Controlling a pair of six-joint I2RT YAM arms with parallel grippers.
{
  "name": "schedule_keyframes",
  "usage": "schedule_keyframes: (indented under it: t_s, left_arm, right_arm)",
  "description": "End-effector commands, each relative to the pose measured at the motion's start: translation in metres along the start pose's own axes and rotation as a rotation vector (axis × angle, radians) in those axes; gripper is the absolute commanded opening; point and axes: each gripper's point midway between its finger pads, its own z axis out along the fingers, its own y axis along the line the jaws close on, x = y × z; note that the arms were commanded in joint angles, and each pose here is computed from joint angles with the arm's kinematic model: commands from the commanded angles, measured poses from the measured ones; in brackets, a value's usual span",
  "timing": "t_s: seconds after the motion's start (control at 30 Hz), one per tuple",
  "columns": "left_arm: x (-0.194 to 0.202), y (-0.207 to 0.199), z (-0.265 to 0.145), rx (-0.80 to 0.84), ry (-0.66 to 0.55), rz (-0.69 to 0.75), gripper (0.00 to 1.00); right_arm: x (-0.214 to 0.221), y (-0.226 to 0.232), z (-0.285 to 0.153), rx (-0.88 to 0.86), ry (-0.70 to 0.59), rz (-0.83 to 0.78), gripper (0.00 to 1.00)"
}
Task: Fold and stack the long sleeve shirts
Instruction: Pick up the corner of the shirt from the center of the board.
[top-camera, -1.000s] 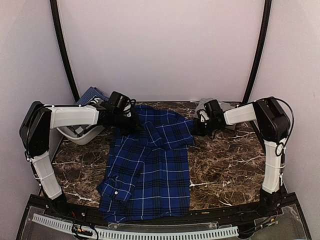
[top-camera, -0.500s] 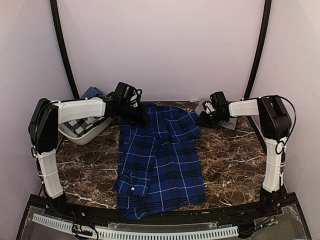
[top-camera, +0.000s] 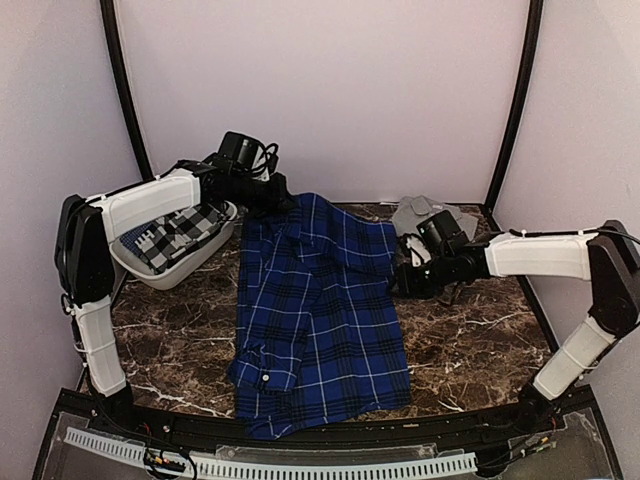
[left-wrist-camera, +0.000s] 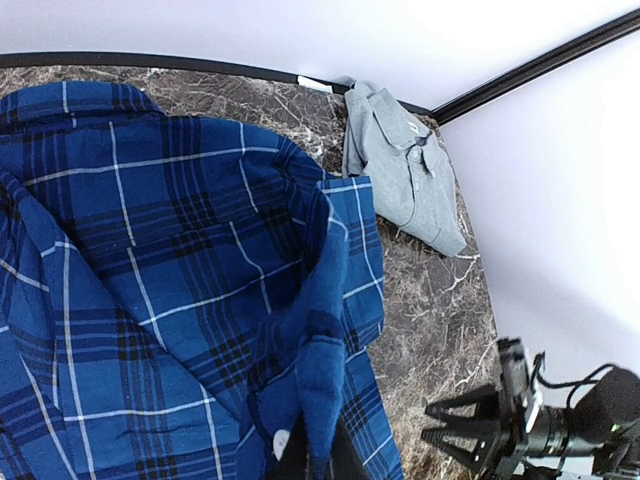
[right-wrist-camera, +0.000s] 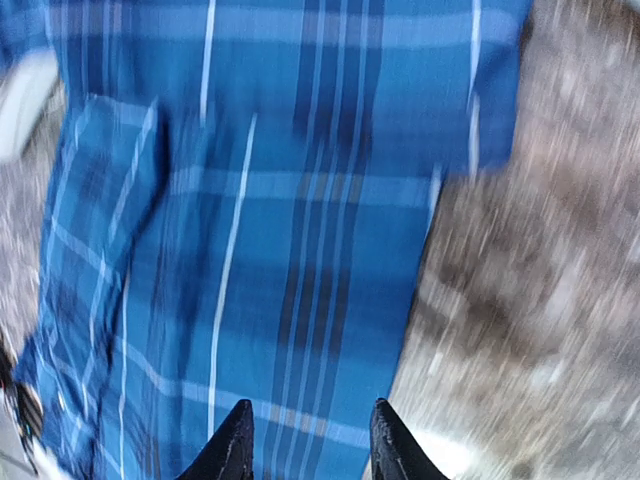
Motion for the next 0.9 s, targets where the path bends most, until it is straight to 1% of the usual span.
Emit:
schedule_keyframes:
  t_s: [0.0, 0.17, 0.33, 0.43, 0.63, 0.87]
  left_arm:
    - [-0.016, -0.030, -0.032, 0.077, -0.030, 0.058, 0.02]
    - [-0.017, -0.040, -0.034, 0.123, -0.024, 0.057, 0.02]
    - [-0.021, -0.047, -0.035, 0.149, -0.026, 0.061, 0.02]
    - [-0.023, -0.051, -0.038, 0.156, -0.029, 0.062, 0.02]
    - [-0.024, -0.051, -0.039, 0.155, -0.031, 0.064, 0.02]
    - [-0.030, -0.054, -0.043, 0.146, -0.047, 0.077, 0.02]
  right_arm:
    - [0.056, -0.006, -0.016, 0.083, 0.064, 0.064, 0.37]
    - [0.103, 0.003, -0.031, 0.067, 0.097, 0.112, 0.36]
    - [0.161, 0.010, -0.032, 0.100, 0.197, 0.111, 0.35]
    - [0.187, 0.010, -0.033, 0.116, 0.248, 0.114, 0.33]
    - [0.219, 0.016, -0.033, 0.143, 0.304, 0.108, 0.31]
    - [0.238, 0.024, -0.028, 0.182, 0.346, 0.081, 0.30]
